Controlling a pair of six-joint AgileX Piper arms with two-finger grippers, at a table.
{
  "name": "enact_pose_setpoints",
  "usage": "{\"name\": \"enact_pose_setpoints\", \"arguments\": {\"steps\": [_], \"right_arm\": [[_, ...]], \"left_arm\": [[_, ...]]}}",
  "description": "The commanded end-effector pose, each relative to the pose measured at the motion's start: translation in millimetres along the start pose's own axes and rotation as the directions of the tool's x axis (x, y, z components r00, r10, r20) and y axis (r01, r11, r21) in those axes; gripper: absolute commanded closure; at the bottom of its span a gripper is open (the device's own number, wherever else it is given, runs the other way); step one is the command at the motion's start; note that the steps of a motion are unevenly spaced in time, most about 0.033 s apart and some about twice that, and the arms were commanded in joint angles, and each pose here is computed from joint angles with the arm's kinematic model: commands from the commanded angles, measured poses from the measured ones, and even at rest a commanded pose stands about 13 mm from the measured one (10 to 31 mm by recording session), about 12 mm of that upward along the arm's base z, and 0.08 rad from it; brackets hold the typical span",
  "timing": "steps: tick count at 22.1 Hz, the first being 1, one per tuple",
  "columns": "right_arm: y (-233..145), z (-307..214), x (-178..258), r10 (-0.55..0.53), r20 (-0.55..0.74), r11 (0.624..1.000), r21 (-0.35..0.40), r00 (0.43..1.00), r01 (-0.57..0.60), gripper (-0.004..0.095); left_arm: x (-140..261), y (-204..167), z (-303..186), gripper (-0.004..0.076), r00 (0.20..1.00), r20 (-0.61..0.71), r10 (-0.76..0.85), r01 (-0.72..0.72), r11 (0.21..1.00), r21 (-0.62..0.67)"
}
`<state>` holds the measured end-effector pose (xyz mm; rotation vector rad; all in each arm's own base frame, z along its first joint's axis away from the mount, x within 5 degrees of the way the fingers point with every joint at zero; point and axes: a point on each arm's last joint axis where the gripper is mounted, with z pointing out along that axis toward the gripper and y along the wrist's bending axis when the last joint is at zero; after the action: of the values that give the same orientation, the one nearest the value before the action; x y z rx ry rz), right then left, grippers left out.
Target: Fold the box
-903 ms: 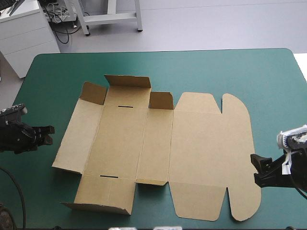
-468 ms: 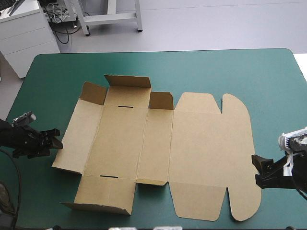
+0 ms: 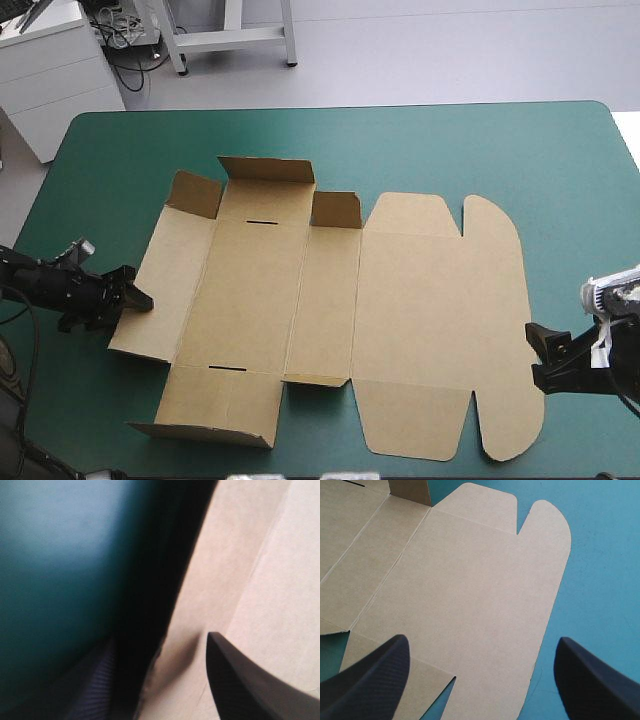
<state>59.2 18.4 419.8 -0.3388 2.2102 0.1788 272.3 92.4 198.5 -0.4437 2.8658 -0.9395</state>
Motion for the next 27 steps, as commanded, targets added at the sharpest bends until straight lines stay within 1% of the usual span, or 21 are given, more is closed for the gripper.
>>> {"name": "enact_pose_setpoints", "arguments": {"steps": [1, 2, 5, 6, 7, 8, 9, 10, 11, 15, 18, 20, 21, 25, 27], "right_arm": [[-1, -4, -8, -0.002, 0.062, 1.0, 0.014, 0.998, 0.001, 0.0188], [-1, -4, -8, -0.002, 0.062, 1.0, 0.014, 0.998, 0.001, 0.0188], [-2, -4, -8, -0.002, 0.066, 1.0, 0.016, 0.998, 0.001, 0.0188], [-2, -4, -9, -0.003, 0.073, 1.0, 0.018, 0.997, 0.002, 0.0188], [-2, -4, -9, -0.003, 0.075, 1.0, 0.018, 0.997, 0.002, 0.0188], [-2, -4, -10, -0.003, 0.082, 1.0, 0.017, 0.997, 0.002, 0.0191], [-2, -4, -10, -0.003, 0.082, 1.0, 0.017, 0.997, 0.002, 0.0193], [-2, -4, -10, -0.003, 0.083, 1.0, 0.017, 0.997, 0.002, 0.0194], [-2, -4, -10, -0.003, 0.084, 1.0, 0.017, 0.996, 0.002, 0.0193], [-2, -4, -11, -0.004, 0.092, 1.0, 0.018, 0.996, 0.002, 0.0196], [-2, -4, -11, -0.005, 0.092, 1.0, 0.02, 0.996, 0.003, 0.0231], [-2, -4, -11, -0.004, 0.092, 1.0, 0.019, 0.996, 0.002, 0.0249], [-2, -4, -11, -0.004, 0.092, 1.0, 0.019, 0.996, 0.002, 0.0259], [-2, -4, -11, -0.005, 0.092, 1.0, 0.02, 0.996, 0.003, 0.0269], [-2, -4, -11, -0.005, 0.092, 1.0, 0.02, 0.996, 0.003, 0.0269]], "left_arm": [[1, -16, -4, 0.0337, 0.999, -0.009, 0.035, -0.033, 0.991, 0.13], [1, -19, -4, 0.0337, 0.999, -0.008, 0.043, -0.041, 0.986, 0.159], [0, -22, -3, 0.0354, 0.999, -0.003, 0.044, -0.043, 0.984, 0.175], [1, -24, -1, 0.0401, 0.998, -0.01, 0.054, -0.051, 0.984, 0.172], [1, -26, 1, 0.0423, 0.998, -0.016, 0.061, -0.058, 0.983, 0.173], [1, -31, 4, 0.0475, 0.996, -0.03, 0.079, -0.073, 0.982, 0.172], [2, -33, 6, 0.0492, 0.996, -0.035, 0.086, -0.079, 0.982, 0.172], [2, -37, 8, 0.0535, 0.994, -0.045, 0.103, -0.094, 0.981, 0.171], [2, -39, 9, 0.0556, 0.993, -0.047, 0.11, -0.1, 0.98, 0.172], [-6, -56, 6, 0.0757, 0.983, -0.024, 0.18, -0.174, 0.971, 0.165], [-12, -74, 4, 0.0756, 0.963, -0.01, 0.269, -0.264, 0.952, 0.156], [-16, -94, 5, 0.0756, 0.938, -0.001, 0.347, -0.343, 0.926, 0.156], [-18, -106, 5, 0.0756, 0.917, 0.007, 0.398, -0.394, 0.906, 0.155], [-23, -138, 2, 0.0756, 0.856, 0.031, 0.516, -0.515, 0.845, 0.142], [-24, -152, -1, 0.0756, 0.815, 0.033, 0.578, -0.578, 0.809, 0.111]]}}
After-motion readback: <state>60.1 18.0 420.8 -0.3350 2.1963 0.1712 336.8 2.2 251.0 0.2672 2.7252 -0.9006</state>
